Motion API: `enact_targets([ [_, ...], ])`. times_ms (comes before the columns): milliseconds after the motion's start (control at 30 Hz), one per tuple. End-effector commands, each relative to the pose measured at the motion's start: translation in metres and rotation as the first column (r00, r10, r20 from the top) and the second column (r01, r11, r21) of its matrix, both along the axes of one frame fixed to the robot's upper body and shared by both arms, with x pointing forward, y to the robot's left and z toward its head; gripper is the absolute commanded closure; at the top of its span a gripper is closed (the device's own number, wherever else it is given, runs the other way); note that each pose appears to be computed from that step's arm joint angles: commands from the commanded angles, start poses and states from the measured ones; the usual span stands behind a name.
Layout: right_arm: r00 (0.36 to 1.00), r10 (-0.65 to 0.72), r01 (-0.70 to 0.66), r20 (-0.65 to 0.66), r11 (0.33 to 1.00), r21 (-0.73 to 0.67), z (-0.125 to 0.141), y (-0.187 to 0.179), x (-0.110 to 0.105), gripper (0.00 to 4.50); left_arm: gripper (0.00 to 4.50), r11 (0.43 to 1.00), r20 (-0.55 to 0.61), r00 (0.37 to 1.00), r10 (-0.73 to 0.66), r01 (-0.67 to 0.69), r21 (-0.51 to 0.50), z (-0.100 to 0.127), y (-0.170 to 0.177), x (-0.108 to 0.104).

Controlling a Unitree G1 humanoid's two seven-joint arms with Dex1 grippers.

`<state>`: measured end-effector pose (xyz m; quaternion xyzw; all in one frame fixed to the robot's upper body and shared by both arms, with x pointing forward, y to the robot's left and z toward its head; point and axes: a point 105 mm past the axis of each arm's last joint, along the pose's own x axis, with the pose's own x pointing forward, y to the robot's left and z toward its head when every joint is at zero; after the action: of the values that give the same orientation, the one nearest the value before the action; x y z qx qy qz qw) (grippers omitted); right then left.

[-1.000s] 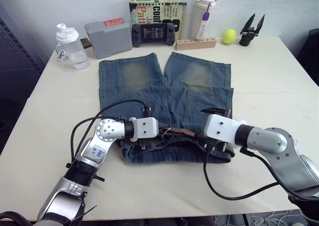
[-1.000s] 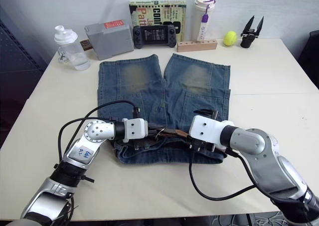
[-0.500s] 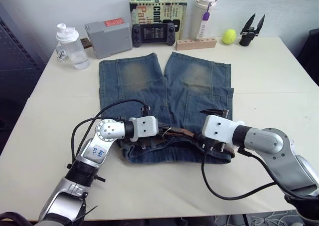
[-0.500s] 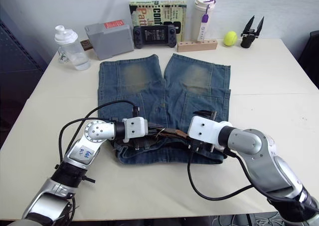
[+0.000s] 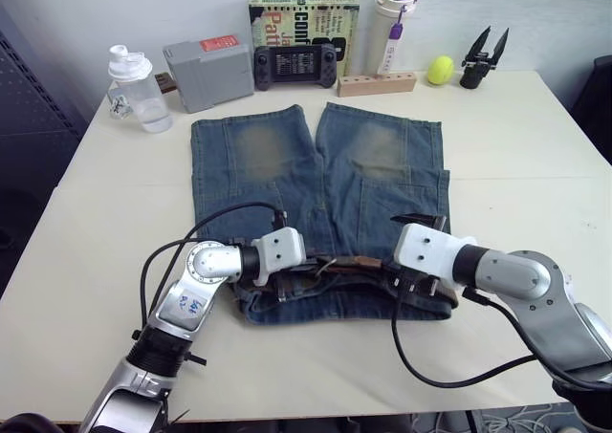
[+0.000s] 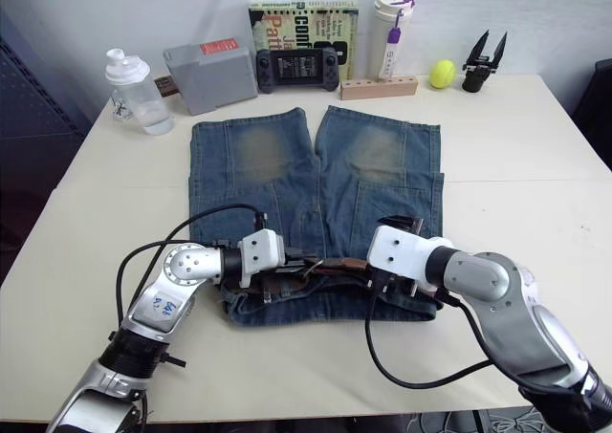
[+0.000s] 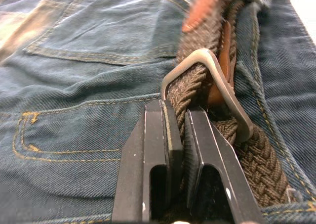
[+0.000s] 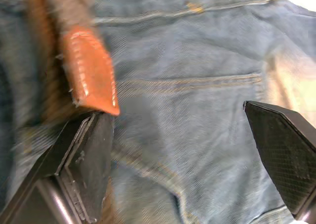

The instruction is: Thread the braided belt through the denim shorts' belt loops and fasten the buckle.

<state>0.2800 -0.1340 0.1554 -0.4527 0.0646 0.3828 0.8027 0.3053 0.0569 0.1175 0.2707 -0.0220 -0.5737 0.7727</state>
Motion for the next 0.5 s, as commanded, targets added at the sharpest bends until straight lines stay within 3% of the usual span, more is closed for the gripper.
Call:
enact_targets([
  [33,0.998,0.014,-0.015,0.063,1.0,0.013,0.023,-0.003,-0.003,0.05,4.5,0.982,-0.036,0.987,-0.154,0.157,0.101,-0.023,-0.018,-0.028],
  [500,0.987,0.151,-0.148,0.057,0.988,-0.055,0.009,0.024,-0.017,0.05,4.5,0.981,-0.026,0.987,-0.156,0.158,0.109,-0.023,-0.021,-0.026],
])
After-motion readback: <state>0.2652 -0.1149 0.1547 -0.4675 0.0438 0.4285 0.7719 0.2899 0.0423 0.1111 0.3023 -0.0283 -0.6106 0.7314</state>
